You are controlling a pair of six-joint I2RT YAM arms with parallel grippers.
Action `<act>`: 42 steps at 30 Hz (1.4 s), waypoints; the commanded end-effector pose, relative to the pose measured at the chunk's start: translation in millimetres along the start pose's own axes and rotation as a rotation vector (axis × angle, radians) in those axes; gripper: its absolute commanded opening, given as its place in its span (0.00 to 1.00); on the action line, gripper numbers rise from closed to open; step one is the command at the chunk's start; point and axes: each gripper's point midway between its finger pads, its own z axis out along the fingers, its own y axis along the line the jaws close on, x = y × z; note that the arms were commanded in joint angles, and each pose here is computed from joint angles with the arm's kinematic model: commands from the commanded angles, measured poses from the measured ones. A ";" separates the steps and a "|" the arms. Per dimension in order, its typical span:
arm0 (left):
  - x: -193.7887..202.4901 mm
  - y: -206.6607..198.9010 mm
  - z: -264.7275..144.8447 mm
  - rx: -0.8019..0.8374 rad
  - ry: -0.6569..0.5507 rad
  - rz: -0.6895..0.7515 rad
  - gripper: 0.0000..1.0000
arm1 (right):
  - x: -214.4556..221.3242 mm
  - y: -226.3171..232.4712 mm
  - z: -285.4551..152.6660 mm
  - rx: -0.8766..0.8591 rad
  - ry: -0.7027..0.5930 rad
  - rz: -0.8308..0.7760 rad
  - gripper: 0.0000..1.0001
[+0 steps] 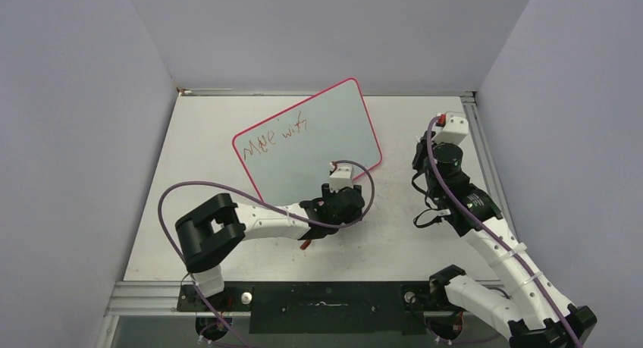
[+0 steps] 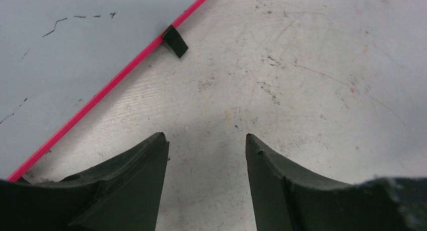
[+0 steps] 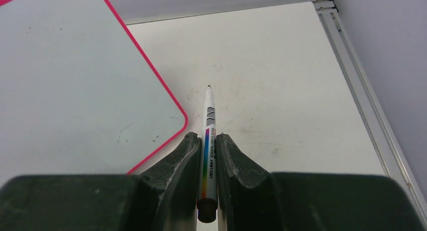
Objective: Write a sentence on the whiteboard
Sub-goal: Adjust the whiteboard marker, then adjust the whiteboard stand at the center of the board.
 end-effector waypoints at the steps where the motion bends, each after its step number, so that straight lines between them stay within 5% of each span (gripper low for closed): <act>1: -26.5 -2.7 18.4 -0.095 -0.141 -0.173 0.55 | -43.2 -13.3 -12.6 0.052 -0.138 0.042 0.05; 33: -18.4 53.1 93.8 -0.380 -0.181 -0.164 0.53 | -48.6 9.8 -25.5 -0.114 -0.184 0.090 0.05; 42: -16.8 59.2 93.9 -0.405 -0.193 -0.148 0.39 | -44.5 13.3 -24.5 -0.132 -0.174 0.085 0.05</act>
